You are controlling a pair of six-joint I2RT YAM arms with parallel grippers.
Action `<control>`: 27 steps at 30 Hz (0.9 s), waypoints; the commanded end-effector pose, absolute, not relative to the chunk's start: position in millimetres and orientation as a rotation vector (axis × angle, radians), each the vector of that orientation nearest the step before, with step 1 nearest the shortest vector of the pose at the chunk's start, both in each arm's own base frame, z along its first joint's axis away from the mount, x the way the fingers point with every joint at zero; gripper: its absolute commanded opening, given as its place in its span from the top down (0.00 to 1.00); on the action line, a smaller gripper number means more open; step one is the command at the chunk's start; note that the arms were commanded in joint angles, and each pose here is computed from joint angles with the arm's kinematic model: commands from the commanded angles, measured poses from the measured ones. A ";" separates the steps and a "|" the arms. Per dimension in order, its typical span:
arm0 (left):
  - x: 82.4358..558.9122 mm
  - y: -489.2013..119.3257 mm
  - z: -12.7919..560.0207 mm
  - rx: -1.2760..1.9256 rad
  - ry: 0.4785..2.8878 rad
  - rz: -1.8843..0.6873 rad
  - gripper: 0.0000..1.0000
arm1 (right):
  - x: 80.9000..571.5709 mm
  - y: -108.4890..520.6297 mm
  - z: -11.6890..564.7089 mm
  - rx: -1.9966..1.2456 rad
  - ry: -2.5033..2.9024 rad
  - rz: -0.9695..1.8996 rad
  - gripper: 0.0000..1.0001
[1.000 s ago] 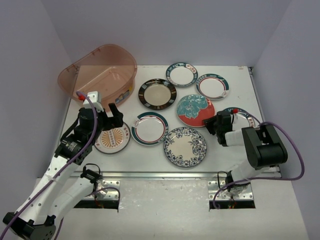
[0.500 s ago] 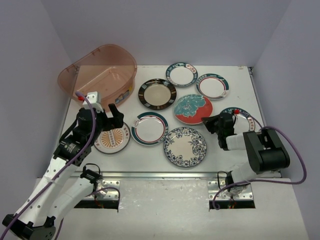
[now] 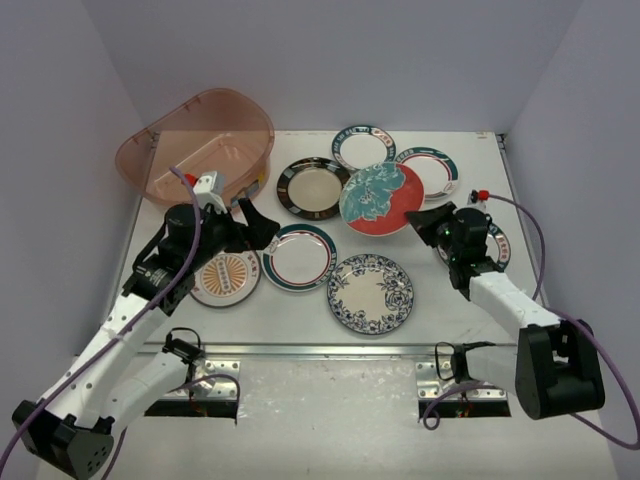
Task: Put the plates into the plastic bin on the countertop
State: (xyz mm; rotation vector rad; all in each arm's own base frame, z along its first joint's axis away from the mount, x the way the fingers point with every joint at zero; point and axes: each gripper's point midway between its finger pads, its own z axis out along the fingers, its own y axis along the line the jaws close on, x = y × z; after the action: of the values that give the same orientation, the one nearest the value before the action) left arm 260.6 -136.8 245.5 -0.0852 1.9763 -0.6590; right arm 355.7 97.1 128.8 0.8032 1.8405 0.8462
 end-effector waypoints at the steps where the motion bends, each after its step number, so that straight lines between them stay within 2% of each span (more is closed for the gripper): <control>1: 275.7 -177.4 293.7 -0.004 1.862 -0.910 0.00 | 358.1 129.0 266.2 0.502 1.613 1.127 1.00; 7: 308.6 -182.8 301.7 -0.058 1.863 -0.890 0.00 | 329.0 170.3 303.6 0.231 1.714 1.395 1.00; 12: 318.3 -211.0 311.1 0.021 1.848 -1.037 0.01 | 307.6 191.2 333.5 0.023 1.689 1.573 1.00; 14: 319.7 -217.9 310.2 0.042 1.848 -1.080 0.05 | 301.6 194.5 335.5 -0.011 1.693 1.597 1.00; 16: 323.8 -222.5 311.9 0.039 1.852 -1.102 0.16 | 299.1 195.7 337.9 -0.033 1.682 1.600 1.00; 19: 328.2 -230.2 308.6 0.053 1.878 -1.137 0.46 | 293.3 199.4 340.7 -0.069 1.673 1.638 1.00; 21: 329.2 -230.4 310.9 0.057 1.873 -1.136 0.74 | 288.7 201.3 344.3 -0.087 1.673 1.684 1.00; 23: 329.8 -230.0 313.5 0.060 1.868 -1.129 0.94 | 288.5 201.9 346.6 -0.101 1.666 1.692 1.00; 25: 333.2 -222.9 317.9 0.020 1.848 -1.089 1.00 | 289.9 202.1 347.4 -0.101 1.667 1.690 1.00; 27: 330.1 -220.9 327.0 0.034 1.779 -1.111 1.00 | 291.7 202.5 347.0 -0.104 1.672 1.689 0.90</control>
State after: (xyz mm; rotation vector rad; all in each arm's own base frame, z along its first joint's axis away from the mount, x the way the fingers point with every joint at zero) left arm 325.8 -231.0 301.3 -0.0163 1.9255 -1.1592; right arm 314.6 192.5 265.9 0.1791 1.8847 1.5974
